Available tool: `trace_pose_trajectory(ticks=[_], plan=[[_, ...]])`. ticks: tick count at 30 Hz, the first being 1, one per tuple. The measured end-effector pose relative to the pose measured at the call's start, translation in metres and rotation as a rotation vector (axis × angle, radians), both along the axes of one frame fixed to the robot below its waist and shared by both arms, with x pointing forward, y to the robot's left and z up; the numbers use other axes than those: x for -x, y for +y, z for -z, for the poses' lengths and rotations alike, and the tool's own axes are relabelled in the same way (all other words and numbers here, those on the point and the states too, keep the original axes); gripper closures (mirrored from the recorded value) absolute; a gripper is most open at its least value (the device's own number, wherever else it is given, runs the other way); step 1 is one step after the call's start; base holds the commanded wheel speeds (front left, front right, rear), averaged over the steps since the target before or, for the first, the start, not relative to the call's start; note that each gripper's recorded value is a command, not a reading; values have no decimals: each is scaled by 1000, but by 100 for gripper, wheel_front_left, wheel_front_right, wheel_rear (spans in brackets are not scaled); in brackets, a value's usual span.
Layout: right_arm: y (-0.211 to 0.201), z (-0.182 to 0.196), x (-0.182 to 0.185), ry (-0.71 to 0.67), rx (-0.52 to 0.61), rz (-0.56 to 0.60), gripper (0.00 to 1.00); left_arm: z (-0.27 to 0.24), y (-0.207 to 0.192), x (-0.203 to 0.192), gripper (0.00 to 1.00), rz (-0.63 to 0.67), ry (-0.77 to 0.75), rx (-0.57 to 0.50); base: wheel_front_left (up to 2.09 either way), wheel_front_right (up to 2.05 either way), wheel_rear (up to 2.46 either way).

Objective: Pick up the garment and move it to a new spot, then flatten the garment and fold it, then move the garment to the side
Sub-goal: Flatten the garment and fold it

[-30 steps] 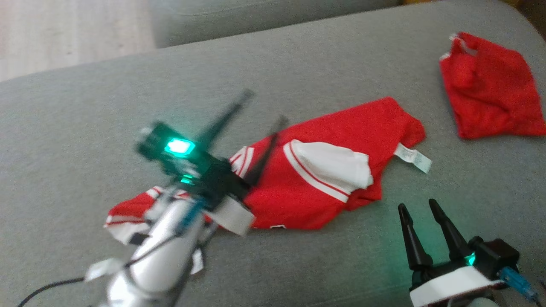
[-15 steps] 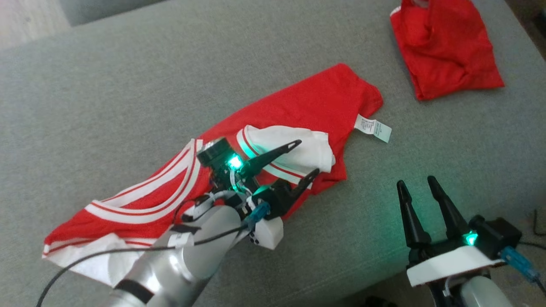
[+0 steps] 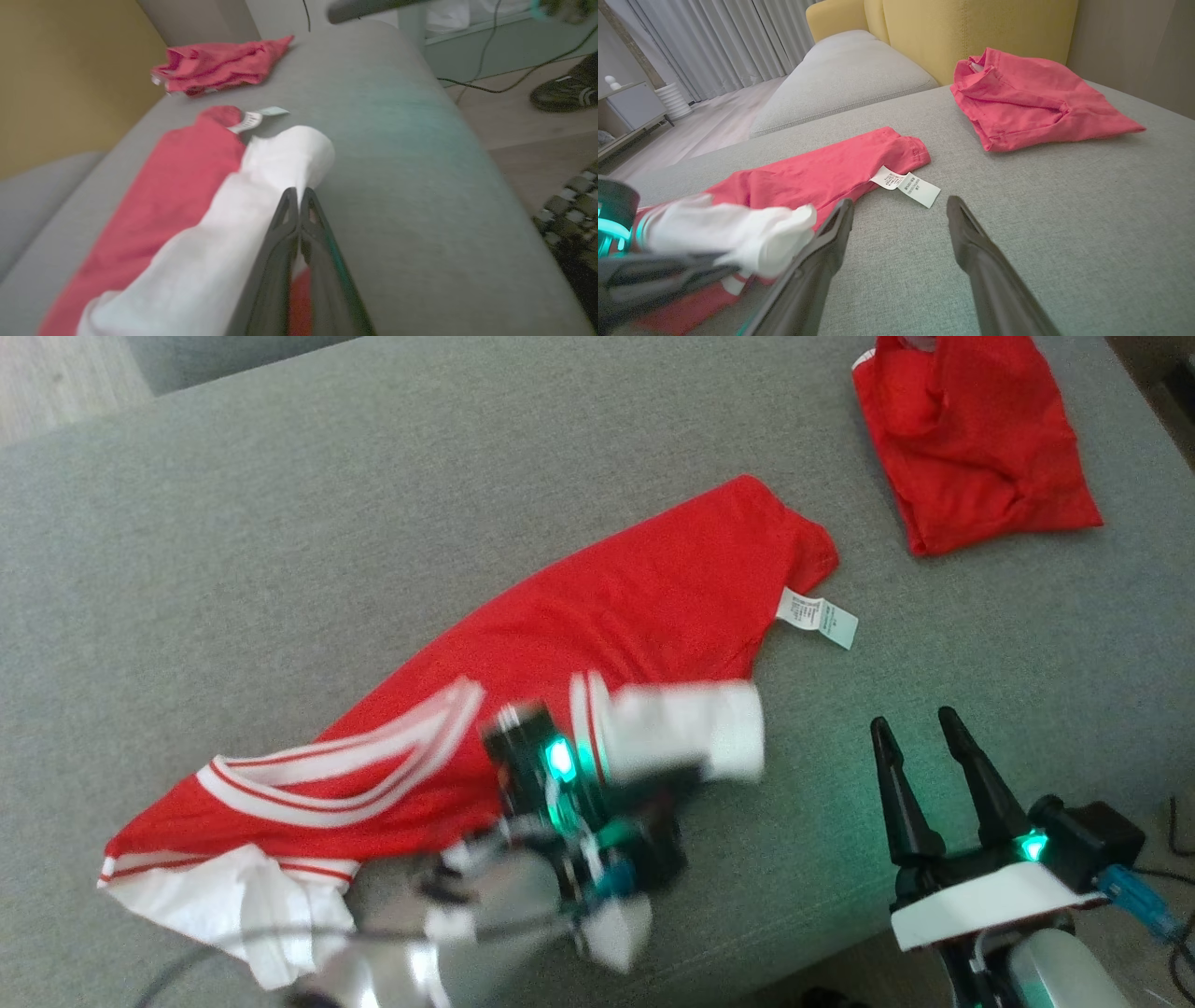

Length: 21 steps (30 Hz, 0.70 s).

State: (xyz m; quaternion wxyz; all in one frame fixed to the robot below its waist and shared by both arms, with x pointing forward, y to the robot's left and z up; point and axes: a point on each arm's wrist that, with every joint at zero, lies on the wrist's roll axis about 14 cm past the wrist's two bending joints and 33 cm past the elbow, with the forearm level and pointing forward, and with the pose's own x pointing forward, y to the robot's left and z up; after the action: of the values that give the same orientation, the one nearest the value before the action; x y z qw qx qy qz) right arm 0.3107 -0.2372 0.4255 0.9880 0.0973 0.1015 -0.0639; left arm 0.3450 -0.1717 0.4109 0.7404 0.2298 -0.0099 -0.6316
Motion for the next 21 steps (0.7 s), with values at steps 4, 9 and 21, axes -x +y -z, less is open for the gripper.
trace_pose_trajectory(ticks=[4,9,21], plan=[[1,-1,1,-4,-2,-2,0,24,8,50,100,38,106,-58,0,0,0],[3,1,2,0,-6,-4,0,28,10,74,0,39,189,-70,0,0,0],[4,-5,4,-19,-7,-7,0,-29,-18,87,0,112,145,29,0,0,0]])
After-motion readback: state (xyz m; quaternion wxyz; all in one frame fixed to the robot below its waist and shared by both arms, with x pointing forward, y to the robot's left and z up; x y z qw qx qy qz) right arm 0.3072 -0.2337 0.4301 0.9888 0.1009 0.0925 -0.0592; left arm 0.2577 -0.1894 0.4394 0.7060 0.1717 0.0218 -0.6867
